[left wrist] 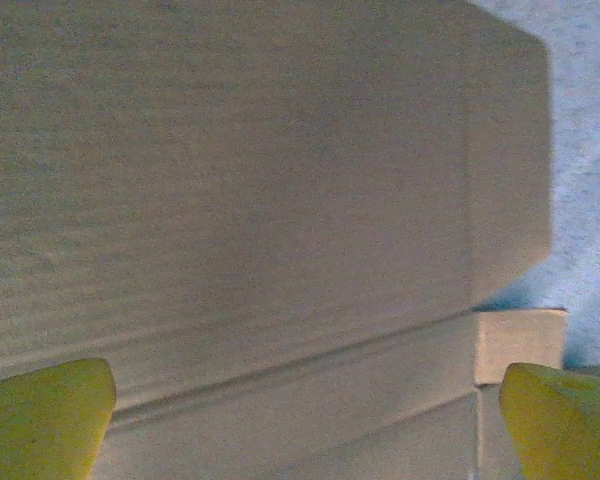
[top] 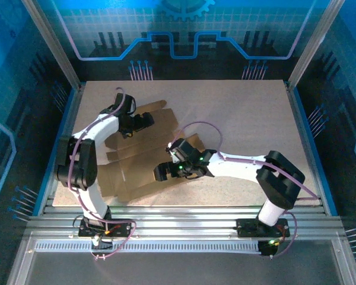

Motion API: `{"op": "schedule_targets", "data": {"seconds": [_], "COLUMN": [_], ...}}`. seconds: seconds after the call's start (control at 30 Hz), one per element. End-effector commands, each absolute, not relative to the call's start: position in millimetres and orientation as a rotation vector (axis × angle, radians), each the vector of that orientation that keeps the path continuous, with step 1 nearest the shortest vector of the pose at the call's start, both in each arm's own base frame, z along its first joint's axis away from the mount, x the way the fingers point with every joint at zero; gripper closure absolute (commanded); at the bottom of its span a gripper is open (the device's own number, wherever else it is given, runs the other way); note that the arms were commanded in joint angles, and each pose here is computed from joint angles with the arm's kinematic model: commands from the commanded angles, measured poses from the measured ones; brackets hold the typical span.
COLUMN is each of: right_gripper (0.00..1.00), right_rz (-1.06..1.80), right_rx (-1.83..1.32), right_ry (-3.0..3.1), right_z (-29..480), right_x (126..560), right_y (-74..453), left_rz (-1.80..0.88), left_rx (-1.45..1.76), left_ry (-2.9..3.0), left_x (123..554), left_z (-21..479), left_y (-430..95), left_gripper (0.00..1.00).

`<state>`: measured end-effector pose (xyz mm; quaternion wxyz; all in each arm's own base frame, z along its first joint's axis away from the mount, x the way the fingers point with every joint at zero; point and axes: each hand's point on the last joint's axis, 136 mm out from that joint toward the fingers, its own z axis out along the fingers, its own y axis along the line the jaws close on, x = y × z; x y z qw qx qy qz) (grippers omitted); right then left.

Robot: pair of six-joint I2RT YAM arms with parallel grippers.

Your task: Fold the paper box

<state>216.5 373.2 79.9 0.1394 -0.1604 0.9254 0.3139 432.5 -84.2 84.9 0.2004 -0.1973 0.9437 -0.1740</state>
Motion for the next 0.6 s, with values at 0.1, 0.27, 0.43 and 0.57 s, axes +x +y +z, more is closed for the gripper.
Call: {"op": "schedule_targets", "data": {"seconds": [0.1,0.27,0.43,0.57], "right_gripper": [0.00,0.00,0.00,0.00], "right_rz": [0.810,0.718,0.645,0.626], "right_rx": [-0.444,-0.453,-0.452,-0.445], "right_ry": [2.747,2.781,2.795,2.809], "right_z": [63,52,46,40], "right_x": [216,216,217,216], "right_y": [383,382,377,374], "left_rz": [-0.322,-0.280,-0.261,-0.282], "left_rx": [-0.560,-0.602,-0.617,-0.625], "left_ry": [2.737,2.783,2.811,2.823], "left_x": [438,439,436,433], "left_z": [67,50,38,32], "left_y": [-66,-61,-59,-62], "left_gripper": [0.01,0.01,0.00,0.01]}}
